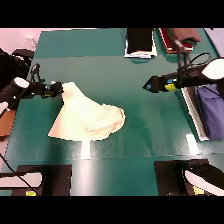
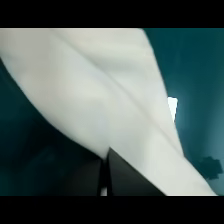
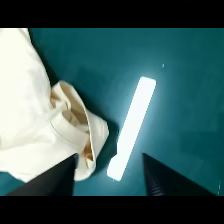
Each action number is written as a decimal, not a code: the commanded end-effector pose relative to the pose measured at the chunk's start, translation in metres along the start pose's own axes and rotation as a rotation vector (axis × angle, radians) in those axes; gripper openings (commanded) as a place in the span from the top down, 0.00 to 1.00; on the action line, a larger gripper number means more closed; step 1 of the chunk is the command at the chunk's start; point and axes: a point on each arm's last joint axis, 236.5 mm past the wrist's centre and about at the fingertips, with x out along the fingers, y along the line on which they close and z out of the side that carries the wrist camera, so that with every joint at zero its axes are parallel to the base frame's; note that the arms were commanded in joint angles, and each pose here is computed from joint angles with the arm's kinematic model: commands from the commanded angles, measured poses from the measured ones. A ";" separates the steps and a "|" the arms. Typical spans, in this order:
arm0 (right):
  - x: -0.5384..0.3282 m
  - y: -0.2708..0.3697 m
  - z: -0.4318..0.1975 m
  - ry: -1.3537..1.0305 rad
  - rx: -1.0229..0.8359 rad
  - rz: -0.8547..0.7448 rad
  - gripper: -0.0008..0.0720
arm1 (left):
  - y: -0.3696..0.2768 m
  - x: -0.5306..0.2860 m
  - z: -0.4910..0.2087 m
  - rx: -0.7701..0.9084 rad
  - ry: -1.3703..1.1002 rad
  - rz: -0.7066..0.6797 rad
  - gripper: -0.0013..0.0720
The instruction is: Fold the shirts.
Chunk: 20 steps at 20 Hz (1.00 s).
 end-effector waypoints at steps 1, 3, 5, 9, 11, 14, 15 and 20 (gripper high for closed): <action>0.046 0.004 -0.025 0.145 0.000 0.016 0.19 | -0.023 -0.018 0.026 0.080 -0.042 -0.032 0.95; 0.081 0.010 -0.035 0.195 -0.013 0.022 0.19 | -0.031 -0.025 0.030 0.121 -0.037 -0.045 0.95; 0.113 0.031 -0.043 0.219 -0.005 0.086 0.19 | -0.032 -0.025 0.030 0.124 -0.035 -0.045 0.95; 0.155 0.060 -0.046 0.260 -0.050 0.155 0.19 | -0.031 -0.025 0.029 0.128 -0.029 -0.042 0.95; 0.169 0.067 -0.041 0.285 -0.070 0.166 0.19 | -0.030 -0.025 0.028 0.129 -0.028 -0.042 0.95; 0.176 0.075 -0.052 0.394 -0.105 0.191 0.27 | -0.030 -0.025 0.028 0.131 -0.026 -0.041 0.95; 0.176 0.078 -0.055 0.417 -0.131 0.196 0.38 | -0.030 -0.025 0.028 0.131 -0.026 -0.040 0.95; 0.165 0.086 -0.049 0.389 -0.213 0.220 0.94 | -0.030 -0.025 0.026 0.132 -0.017 -0.042 0.95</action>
